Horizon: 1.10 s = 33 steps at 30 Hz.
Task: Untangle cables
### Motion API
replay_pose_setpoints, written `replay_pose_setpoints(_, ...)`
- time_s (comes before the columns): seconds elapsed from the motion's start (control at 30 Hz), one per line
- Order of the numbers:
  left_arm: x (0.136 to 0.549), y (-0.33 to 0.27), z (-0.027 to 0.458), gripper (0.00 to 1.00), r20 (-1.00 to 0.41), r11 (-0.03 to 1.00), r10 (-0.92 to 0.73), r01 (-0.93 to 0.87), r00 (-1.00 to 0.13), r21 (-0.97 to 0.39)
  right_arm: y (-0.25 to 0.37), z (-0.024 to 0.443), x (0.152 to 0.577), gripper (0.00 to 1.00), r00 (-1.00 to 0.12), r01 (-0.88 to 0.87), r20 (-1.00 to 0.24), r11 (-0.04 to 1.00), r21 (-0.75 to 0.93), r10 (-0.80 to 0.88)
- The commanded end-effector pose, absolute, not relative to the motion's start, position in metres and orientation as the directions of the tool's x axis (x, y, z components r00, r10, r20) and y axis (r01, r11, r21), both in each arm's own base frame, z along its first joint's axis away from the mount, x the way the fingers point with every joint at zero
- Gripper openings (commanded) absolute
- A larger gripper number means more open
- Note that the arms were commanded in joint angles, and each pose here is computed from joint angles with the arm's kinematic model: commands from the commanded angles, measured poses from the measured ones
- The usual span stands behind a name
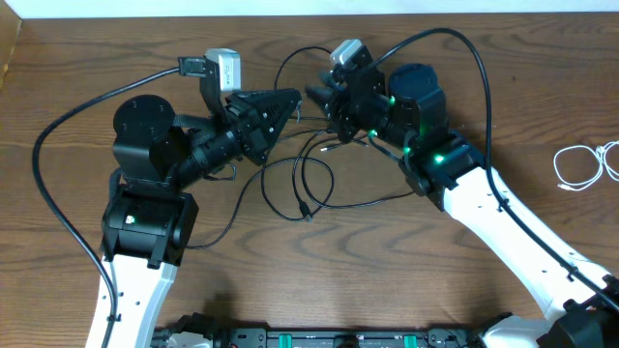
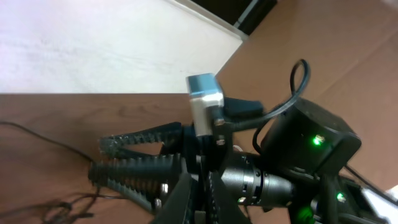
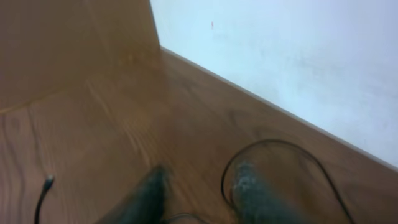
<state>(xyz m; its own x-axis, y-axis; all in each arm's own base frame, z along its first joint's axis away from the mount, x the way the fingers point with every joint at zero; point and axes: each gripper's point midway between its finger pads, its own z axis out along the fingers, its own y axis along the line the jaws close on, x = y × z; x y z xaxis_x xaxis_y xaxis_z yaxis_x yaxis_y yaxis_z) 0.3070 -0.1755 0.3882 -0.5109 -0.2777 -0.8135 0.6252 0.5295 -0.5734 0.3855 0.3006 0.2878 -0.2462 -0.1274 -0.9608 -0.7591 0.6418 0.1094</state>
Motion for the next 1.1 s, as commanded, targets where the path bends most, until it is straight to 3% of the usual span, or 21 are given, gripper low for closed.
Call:
replay_pose_setpoints(0.0, 0.309, -0.172, 0.39, 0.07, -0.879, 0.583, -0.217, 0.666, -0.425, -0.466, 0.284, 0.281, 0.393, 0.59, -0.315, -0.672, -0.943, 0.727, 0.14, -0.11)
replay_pose_setpoints(0.17, 0.337, -0.132, 0.351, 0.09, -0.855, 0.797, -0.246, 0.406, -0.457, -0.447, 0.251, 0.242, 0.399, 0.64, -0.511, -0.455, -0.858, 0.863, 0.22, -0.051)
replay_pose_setpoints(0.33, 0.35, -0.076, 0.301, 0.24, -0.818, 0.938, -0.266, 0.06, -0.511, -0.342, 0.213, 0.206, 0.395, 0.67, -0.651, -0.208, -0.757, 0.949, 0.238, 0.047)
replay_pose_setpoints(0.6, 0.353, -0.057, 0.25, 0.27, -0.739, 0.965, -0.245, -0.081, -0.627, -0.251, 0.152, 0.162, 0.371, 0.66, -0.78, 0.096, -0.598, 0.98, 0.174, 0.183)
replay_pose_setpoints(0.73, 0.359, -0.058, 0.233, 0.36, -0.711, 0.967, -0.239, -0.093, -0.662, -0.238, 0.131, 0.147, 0.357, 0.67, -0.815, 0.2, -0.522, 0.968, 0.154, 0.252)
replay_pose_setpoints(1.07, 0.368, -0.06, 0.202, 0.37, -0.655, 0.97, -0.228, -0.112, -0.721, -0.214, 0.128, 0.089, 0.344, 0.67, -0.882, 0.284, -0.368, 0.955, 0.086, 0.295)
